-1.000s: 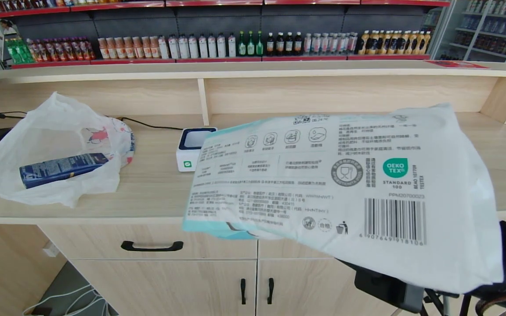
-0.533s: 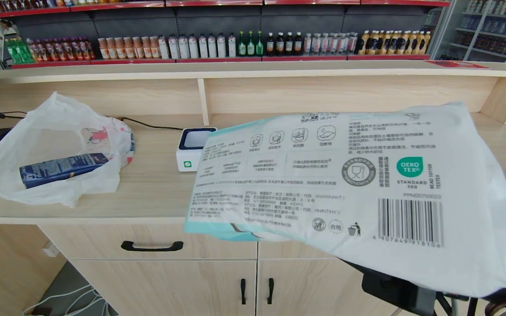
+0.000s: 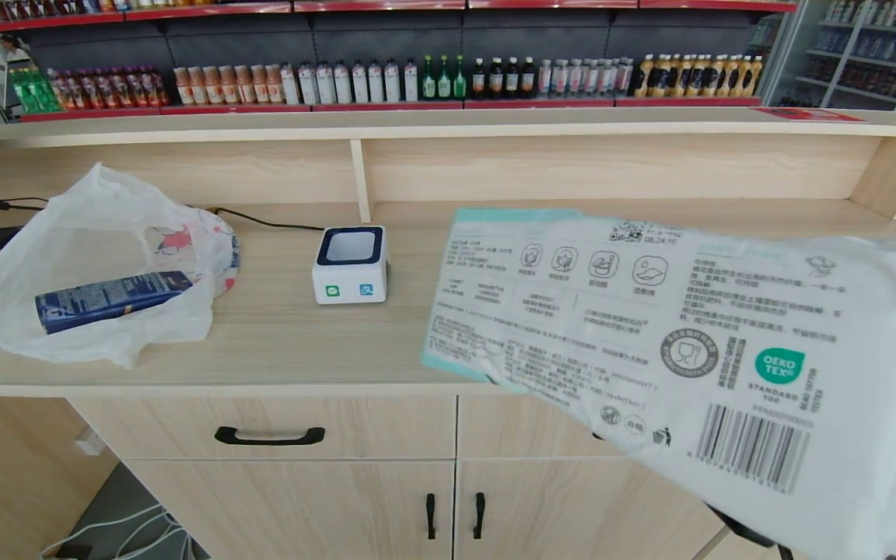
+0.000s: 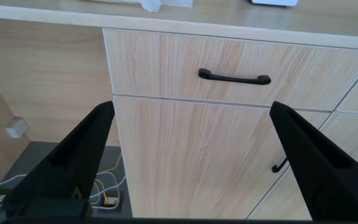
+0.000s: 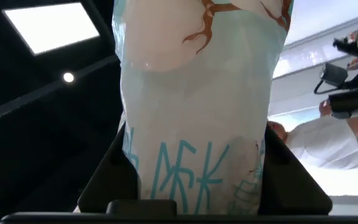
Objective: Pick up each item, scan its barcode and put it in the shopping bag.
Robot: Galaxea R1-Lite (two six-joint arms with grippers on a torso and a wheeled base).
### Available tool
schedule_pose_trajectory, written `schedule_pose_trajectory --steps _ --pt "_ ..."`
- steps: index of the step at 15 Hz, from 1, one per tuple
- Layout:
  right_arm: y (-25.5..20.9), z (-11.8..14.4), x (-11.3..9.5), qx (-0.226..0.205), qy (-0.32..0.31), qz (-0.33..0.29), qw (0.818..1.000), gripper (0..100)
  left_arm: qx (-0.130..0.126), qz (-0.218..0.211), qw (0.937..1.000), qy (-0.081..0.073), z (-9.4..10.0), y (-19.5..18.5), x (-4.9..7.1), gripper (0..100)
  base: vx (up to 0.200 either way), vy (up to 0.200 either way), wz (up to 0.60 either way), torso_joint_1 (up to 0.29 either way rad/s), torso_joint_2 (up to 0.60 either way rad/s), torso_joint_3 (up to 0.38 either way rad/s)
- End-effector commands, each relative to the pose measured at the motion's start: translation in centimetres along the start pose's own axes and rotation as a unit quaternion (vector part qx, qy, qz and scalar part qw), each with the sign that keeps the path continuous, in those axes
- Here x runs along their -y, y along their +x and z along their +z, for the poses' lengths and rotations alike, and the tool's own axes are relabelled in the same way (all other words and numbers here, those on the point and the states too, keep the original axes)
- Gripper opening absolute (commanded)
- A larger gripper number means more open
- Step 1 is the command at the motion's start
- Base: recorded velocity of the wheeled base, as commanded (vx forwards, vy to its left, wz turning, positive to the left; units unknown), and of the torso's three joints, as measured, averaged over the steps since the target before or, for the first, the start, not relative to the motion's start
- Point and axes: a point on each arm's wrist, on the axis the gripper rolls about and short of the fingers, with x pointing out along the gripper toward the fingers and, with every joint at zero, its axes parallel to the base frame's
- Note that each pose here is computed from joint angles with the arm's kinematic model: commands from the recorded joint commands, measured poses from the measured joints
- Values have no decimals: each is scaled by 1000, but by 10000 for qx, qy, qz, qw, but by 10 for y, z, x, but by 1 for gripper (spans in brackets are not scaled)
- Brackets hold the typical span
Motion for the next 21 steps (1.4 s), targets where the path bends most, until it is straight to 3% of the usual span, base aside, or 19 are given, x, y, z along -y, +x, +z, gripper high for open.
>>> schedule_pose_trajectory --steps 1,3,5,6,7,8,9,11,14,15,16,20,21 --pt "-14 17 -11 551 -1001 183 9933 0 8 1 10000 -1 0 0 0 100 0 0 0 0 0 0" --pt "-23 23 -15 871 -2065 183 9744 0 0 9 10000 -1 0 0 0 100 0 0 0 0 0 0" --pt "-27 14 -27 854 -2489 398 9639 0 0 1 10000 -1 0 0 0 100 0 0 0 0 0 0" --pt "-30 3 -31 771 -3211 464 9428 0 0 1 10000 -1 0 0 0 100 0 0 0 0 0 0" --pt "-30 2 -29 715 -3555 387 9312 0 8 1 10000 -1 0 0 0 100 0 0 0 0 0 0" --pt "-26 3 -23 548 -4323 212 8998 0 8 1 10000 -1 0 0 0 100 0 0 0 0 0 0" --pt "-23 6 -21 458 -4690 119 8819 0 0 1 10000 -1 0 0 0 100 0 0 0 0 0 0" --pt "-18 16 -18 452 -5666 -62 8227 0 8 1 10000 -1 0 0 0 100 0 0 0 0 0 0" --pt "-15 42 -16 1272 -6775 -1464 7095 0 8 1 10000 7 0 0 0 100 0 0 0 0 0 0" --pt "-5 42 -23 1536 -6949 -1557 6851 0 0 1 10000 -1 0 0 0 100 0 0 0 0 0 0" --pt "-3 42 -24 1549 -6973 -1550 6825 0 0 1 10000 -1 0 0 0 100 0 0 0 0 0 0" --pt "20 57 -30 2576 -7961 -2177 5024 0 0 1 10000 -1 0 0 0 100 0 0 0 0 0 0" --pt "19 54 -33 2753 -8062 -2205 4751 0 8 1 10000 -1 0 0 0 100 0 0 0 0 0 0"
